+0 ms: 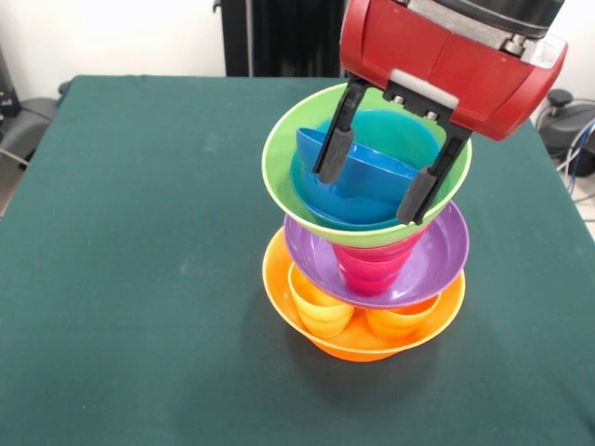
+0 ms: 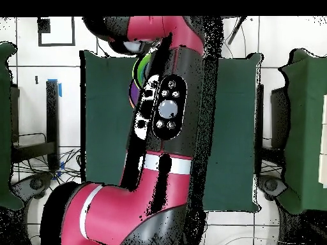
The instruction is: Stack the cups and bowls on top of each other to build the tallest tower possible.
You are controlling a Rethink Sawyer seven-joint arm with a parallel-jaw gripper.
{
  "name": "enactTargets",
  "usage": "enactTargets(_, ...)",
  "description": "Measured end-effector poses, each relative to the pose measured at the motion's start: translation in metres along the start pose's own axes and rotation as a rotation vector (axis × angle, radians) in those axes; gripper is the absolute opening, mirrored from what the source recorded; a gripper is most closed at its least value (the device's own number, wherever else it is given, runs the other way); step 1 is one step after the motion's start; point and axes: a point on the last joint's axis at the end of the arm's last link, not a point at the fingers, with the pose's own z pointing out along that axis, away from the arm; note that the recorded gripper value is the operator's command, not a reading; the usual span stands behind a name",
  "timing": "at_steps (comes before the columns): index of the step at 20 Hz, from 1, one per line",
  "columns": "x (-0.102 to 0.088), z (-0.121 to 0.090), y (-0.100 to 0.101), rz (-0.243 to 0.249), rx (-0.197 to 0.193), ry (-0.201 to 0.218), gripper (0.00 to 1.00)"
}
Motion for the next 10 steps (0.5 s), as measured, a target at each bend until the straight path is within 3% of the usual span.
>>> enactTargets(10, 0.0005, 0.0023, -0.0018, 0.0, 0.005, 0.003, 1.0)
